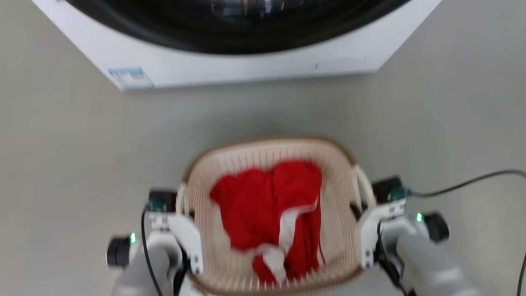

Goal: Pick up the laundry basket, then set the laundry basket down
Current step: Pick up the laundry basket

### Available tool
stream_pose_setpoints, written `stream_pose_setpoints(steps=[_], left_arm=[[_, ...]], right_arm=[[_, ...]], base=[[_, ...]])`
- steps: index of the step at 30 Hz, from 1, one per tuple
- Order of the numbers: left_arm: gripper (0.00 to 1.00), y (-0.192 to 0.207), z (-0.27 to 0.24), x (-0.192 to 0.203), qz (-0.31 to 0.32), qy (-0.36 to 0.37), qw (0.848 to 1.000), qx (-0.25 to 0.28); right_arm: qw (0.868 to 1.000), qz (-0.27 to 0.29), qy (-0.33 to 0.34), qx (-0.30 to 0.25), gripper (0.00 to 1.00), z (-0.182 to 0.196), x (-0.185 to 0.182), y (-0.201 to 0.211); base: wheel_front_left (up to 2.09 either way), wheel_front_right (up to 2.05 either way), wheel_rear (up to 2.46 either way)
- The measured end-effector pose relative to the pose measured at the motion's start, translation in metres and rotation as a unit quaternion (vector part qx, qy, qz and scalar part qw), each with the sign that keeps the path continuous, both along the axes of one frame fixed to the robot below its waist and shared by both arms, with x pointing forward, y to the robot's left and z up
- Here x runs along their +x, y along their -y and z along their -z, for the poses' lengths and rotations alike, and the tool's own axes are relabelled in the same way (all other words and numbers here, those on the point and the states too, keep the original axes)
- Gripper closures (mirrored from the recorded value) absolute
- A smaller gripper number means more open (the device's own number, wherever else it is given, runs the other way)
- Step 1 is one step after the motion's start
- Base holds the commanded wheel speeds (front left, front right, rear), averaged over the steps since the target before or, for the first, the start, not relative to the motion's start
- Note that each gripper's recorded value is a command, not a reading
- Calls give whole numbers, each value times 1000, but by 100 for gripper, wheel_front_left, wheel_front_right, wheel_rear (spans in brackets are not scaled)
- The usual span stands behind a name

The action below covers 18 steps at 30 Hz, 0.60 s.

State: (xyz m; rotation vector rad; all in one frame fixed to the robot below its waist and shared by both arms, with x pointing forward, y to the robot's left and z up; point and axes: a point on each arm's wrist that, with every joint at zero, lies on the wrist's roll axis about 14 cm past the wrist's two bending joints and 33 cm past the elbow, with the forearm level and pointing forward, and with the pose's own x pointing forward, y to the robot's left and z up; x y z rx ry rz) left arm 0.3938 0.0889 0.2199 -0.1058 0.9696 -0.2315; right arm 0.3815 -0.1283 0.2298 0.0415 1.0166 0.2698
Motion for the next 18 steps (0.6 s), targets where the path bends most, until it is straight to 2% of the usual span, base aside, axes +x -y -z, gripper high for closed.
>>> stream_pose_setpoints(steps=[7, 18], left_arm=[[100, 3, -29, -49, 14, -5, 1000, -3], [100, 5, -59, -106, 19, -5, 1000, -7]], right_arm=[[1000, -11, -15, -2, 100, -28, -48, -4], [1000, -27, -13, -8, 100, -56, -97, -8]], base=[[0, 0, 0], [0, 0, 0]])
